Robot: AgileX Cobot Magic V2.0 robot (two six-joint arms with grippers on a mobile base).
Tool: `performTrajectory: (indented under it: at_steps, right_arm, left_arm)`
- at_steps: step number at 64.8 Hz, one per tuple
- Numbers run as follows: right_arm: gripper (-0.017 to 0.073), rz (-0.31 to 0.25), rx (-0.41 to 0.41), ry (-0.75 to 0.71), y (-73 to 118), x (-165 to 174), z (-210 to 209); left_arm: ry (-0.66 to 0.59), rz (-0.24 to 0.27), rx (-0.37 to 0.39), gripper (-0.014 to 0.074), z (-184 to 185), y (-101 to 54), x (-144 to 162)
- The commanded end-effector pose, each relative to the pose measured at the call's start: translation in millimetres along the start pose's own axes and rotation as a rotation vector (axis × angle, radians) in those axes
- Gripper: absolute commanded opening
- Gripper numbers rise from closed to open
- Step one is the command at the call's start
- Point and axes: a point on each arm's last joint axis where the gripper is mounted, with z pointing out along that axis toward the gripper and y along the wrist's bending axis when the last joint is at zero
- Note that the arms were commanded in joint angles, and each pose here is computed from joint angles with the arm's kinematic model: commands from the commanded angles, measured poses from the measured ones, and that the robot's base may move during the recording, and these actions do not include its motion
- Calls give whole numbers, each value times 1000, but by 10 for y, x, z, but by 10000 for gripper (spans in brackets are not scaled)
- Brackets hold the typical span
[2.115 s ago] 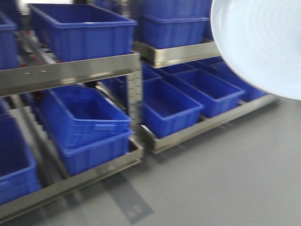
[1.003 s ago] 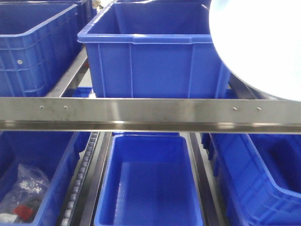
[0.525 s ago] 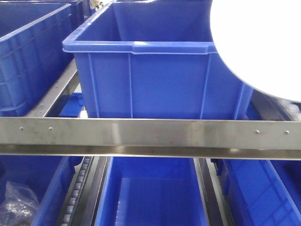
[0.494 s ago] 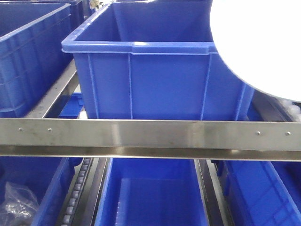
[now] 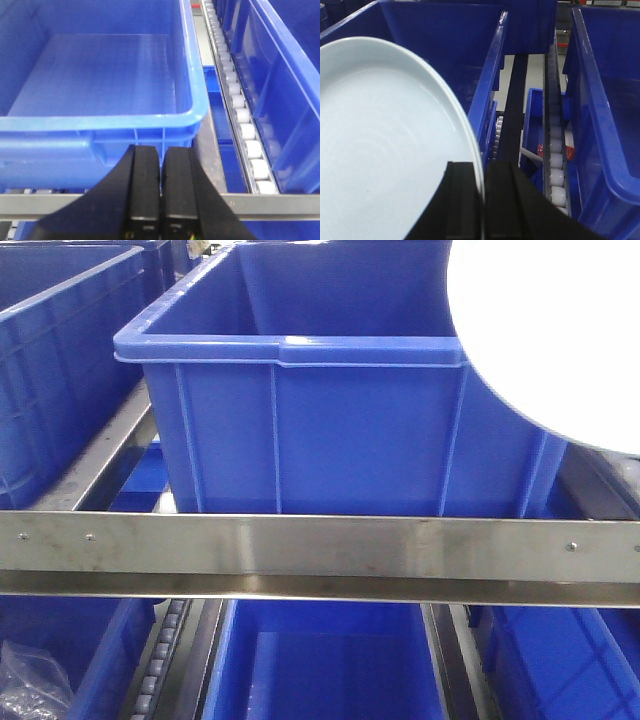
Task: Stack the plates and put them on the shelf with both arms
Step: 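Position the held plates above the blue bin on the shelf, then lower the plates into the blue bin and open the right gripper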
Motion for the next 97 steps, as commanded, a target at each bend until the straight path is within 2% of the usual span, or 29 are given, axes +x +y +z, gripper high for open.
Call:
performTrajectory:
  at_steps: [1,31,42,49,54,65,74,79,91,97]
  right_arm:
    - [56,5,6,-134,-3,-206,-22]
    - [56,13,7,-180,-4,-254,1]
    - [56,6,-66,-210,113,-489,201]
    - [56,-20,-149,-246,292,-726,452]
    - [56,-32,-177,-247,403,-810,722]
    - [56,-27,-175,-303,526,-948,1332]
    - [61,-31,-172,-279,614,-902,1831]
    - [102,-34,-173,-241,656,-839,2053]
    - [359,-35,-173,-220,684,-816,2205]
    - [398,-34,-173,-232,683,-835,2194]
  left_arm:
    - [-110,-11,-9,82,-21,11,-175]
    - [-110,-11,-9,82,-21,11,-175]
    - [-110,-11,-9,82,-21,11,-175]
    - [-110,-11,-9,82,-21,11,-175]
    - [-110,-11,-9,82,-21,11,-175]
    - [-110,-11,-9,82,-21,11,-175]
    - [-110,-11,-9,82,-21,11,-175]
    - [-110,-11,-9,82,-21,11,-175]
    - [-110,-11,-9,82,-21,11,-175]
    - [-110,-11,-9,82,-21,11,-175]
